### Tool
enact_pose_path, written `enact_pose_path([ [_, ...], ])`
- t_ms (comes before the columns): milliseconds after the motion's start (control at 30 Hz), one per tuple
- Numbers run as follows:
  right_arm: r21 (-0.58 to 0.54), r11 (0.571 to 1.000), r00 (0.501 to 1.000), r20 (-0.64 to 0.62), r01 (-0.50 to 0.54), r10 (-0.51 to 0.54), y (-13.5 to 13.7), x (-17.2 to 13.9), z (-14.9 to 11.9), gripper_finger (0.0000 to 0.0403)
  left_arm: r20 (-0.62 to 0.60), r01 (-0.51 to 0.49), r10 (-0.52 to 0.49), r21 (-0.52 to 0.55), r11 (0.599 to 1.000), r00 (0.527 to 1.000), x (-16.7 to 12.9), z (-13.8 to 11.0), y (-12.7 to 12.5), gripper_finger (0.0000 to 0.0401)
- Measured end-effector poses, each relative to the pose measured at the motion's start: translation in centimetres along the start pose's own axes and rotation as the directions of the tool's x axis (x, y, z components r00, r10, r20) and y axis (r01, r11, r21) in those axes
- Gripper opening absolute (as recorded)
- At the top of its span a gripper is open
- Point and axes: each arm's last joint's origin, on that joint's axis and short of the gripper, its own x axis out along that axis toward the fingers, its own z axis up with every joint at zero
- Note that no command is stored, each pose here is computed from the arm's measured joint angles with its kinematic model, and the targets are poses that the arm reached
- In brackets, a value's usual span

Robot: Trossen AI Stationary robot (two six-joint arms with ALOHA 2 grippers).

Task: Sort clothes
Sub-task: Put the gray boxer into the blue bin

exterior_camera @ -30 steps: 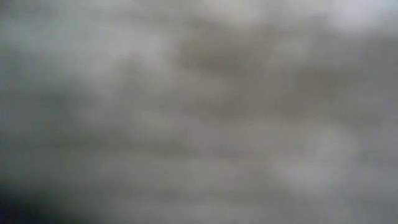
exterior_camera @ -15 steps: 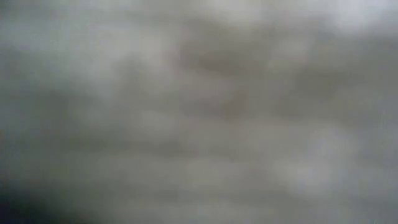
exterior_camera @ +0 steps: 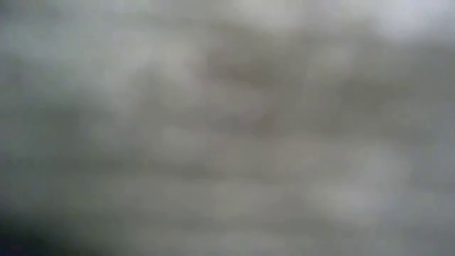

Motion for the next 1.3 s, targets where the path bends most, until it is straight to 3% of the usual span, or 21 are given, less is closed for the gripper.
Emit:
enact_pose_path([
  [67,0.007,0.994,0.991,-0.079,-0.112,0.112,1.1,0.0,-0.9,0.0129,-0.001,0.000,0.000,0.006,1.000,1.000,0.0,0.0,0.0,0.0087],
  [133,-0.023,0.988,0.981,-0.120,-0.155,0.152,2.6,0.2,-2.0,0.0125,-0.002,-0.001,0.001,0.009,1.000,1.000,0.0,0.0,0.0,0.0087],
  [400,-0.175,0.977,0.988,-0.115,-0.125,0.105,7.5,4.4,-8.3,0.0103,0.007,-0.027,0.027,0.010,1.000,1.000,-0.1,0.0,0.1,0.0087],
  [633,-0.147,0.981,0.990,-0.047,0.122,-0.131,5.4,9.3,-12.8,0.0080,0.013,-0.033,0.032,0.005,0.999,0.999,-0.1,0.1,0.1,0.0087],
  [767,-0.140,0.938,0.943,-0.061,0.317,-0.327,2.8,10.6,-13.7,0.0066,0.049,-0.123,0.124,-0.021,0.992,0.991,-0.9,0.3,0.6,0.0087],
  [833,-0.124,0.923,0.925,-0.071,0.363,-0.373,1.7,10.9,-13.8,0.0059,0.041,-0.168,0.169,-0.037,0.985,0.985,-1.6,0.1,0.9,0.0087],
  [1033,-0.059,0.952,0.938,-0.160,0.301,-0.306,1.0,11.1,-14.1,0.0044,-0.031,-0.258,0.256,-0.108,0.960,0.966,-3.4,-1.0,1.5,0.0087],
  [1167,-0.039,0.985,0.956,-0.238,0.166,-0.170,2.8,10.4,-15.1,0.0040,-0.115,-0.307,0.293,-0.141,0.941,0.949,-3.6,-2.5,1.5,0.0087],
  [1300,-0.068,0.991,0.959,-0.252,0.115,-0.128,4.9,9.1,-16.1,0.0039,-0.183,-0.352,0.323,-0.162,0.922,0.929,-3.4,-4.6,1.9,0.0087],
])
